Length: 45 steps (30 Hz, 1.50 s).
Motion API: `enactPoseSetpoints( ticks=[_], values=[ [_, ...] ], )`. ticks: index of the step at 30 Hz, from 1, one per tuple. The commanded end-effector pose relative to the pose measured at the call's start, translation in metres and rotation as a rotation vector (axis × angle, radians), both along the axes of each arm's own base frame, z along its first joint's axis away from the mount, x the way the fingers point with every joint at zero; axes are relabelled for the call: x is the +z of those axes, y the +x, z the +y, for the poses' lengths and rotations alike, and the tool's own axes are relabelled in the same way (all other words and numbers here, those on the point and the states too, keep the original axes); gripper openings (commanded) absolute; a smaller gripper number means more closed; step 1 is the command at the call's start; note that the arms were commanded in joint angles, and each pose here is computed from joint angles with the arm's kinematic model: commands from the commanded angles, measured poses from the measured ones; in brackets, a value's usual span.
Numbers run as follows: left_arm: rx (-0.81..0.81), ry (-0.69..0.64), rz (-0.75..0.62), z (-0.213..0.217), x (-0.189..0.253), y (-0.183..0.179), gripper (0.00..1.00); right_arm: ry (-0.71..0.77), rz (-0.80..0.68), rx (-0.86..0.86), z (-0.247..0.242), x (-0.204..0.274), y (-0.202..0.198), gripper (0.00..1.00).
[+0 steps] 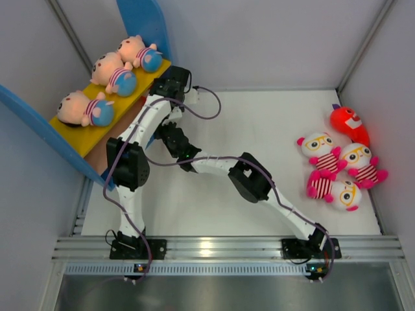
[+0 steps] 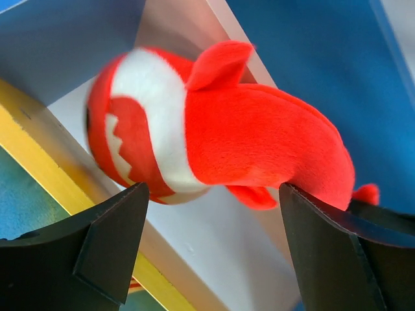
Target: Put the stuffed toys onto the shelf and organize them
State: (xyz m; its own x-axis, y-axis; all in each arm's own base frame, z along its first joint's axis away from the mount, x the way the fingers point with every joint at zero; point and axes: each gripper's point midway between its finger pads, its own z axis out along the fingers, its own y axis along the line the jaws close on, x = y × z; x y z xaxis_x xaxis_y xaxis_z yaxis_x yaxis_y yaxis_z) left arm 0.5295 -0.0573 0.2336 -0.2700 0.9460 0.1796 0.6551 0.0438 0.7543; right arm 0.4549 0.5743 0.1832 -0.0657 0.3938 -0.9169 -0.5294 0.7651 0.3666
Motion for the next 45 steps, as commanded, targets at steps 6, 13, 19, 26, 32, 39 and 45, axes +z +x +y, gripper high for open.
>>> enactPoseSetpoints(
  ticks=[6,13,19,26,32,39,45],
  values=[
    [0.104,-0.141,-0.037,-0.015,-0.003,-0.011,0.86,0.088,-0.111,0.047,-0.005,0.082,0.006,0.05],
    [0.107,-0.148,-0.045,-0.015,-0.003,-0.004,0.81,0.049,-0.131,0.071,-0.013,0.086,0.0,0.34],
    [0.164,-0.149,-0.071,-0.007,-0.016,0.015,0.69,0.04,-0.172,0.083,-0.038,0.107,-0.021,0.49],
    [0.197,-0.14,-0.121,0.001,-0.02,0.035,0.62,0.001,-0.204,0.099,-0.064,0.113,-0.045,0.52],
    [0.219,-0.183,-0.262,0.005,0.005,0.053,0.63,-0.063,-0.232,0.153,-0.088,0.113,-0.076,0.54],
    [0.204,-0.237,-0.338,-0.003,0.017,0.065,0.65,-0.167,-0.212,0.185,-0.142,0.099,-0.127,0.56],
    [0.126,-0.358,-0.326,-0.029,0.03,0.052,0.73,-0.312,-0.097,0.105,-0.217,0.084,-0.15,0.6]
  ],
)
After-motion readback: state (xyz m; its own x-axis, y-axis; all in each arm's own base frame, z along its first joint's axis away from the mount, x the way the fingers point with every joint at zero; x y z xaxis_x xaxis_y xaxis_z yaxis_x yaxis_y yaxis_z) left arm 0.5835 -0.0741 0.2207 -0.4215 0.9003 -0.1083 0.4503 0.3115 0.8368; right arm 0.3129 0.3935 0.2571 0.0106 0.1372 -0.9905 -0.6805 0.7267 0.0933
